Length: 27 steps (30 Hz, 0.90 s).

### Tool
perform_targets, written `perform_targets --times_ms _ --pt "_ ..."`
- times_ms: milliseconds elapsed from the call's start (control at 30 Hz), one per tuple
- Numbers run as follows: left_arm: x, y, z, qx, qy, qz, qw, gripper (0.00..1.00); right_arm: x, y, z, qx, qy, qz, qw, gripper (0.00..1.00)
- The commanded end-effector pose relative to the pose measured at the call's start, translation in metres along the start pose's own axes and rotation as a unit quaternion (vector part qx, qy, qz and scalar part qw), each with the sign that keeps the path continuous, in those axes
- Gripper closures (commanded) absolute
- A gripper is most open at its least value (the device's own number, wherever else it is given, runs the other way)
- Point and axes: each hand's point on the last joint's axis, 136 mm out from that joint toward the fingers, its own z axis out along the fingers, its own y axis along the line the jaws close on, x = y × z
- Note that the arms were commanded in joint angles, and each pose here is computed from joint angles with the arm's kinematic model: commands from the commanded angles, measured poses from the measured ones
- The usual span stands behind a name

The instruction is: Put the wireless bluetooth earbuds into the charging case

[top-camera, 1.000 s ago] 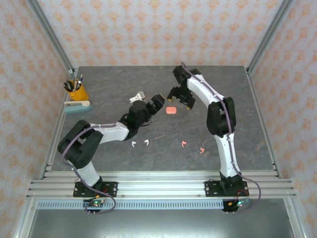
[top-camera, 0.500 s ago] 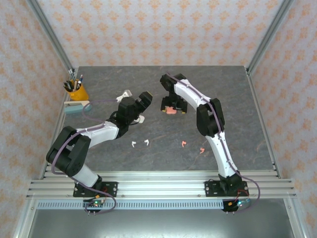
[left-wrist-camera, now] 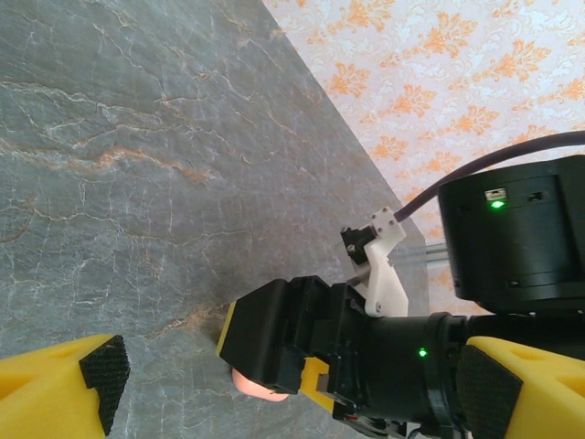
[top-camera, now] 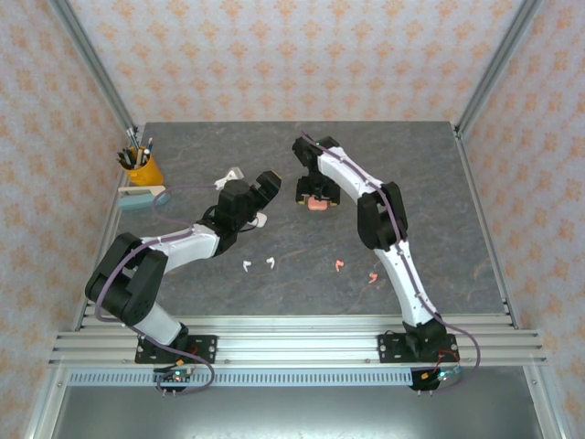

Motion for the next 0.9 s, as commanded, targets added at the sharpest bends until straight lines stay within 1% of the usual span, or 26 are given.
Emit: perform_targets --times_ms 0,167,367,467,700,800,867 --pt "-0.002 0.004 -0.001 -0.008 0.000 0.007 1.000 0.05 0.000 -0.004 0.004 0.023 -0.004 0.006 1.000 0.21" --pt "-0.001 0.001 0.000 -0.006 0.005 0.007 1.000 0.05 0.006 -0.012 0.000 0.035 -0.001 0.015 0.999 0.35" --pt "0.001 -0.001 0.001 -0.005 0.011 0.008 1.000 0.05 0.028 -0.029 -0.011 0.047 0.003 0.059 0.997 0.43" --pt "0.002 0.000 0.001 -0.005 0.015 0.007 1.000 0.05 0.048 -0.040 -0.014 0.048 0.015 0.092 0.995 0.44" --pt "0.011 -0.002 -0.001 -0.004 0.033 0.008 0.999 0.05 0.098 -0.051 -0.019 0.011 0.043 0.146 0.988 0.44" --pt "0.018 -0.004 -0.002 -0.003 0.047 0.012 0.999 0.05 0.112 -0.056 -0.017 0.014 0.052 0.145 0.988 0.41" --pt "0.024 -0.005 -0.004 -0.003 0.056 0.015 0.998 0.05 0.118 -0.057 -0.013 0.017 0.061 0.142 0.988 0.35"
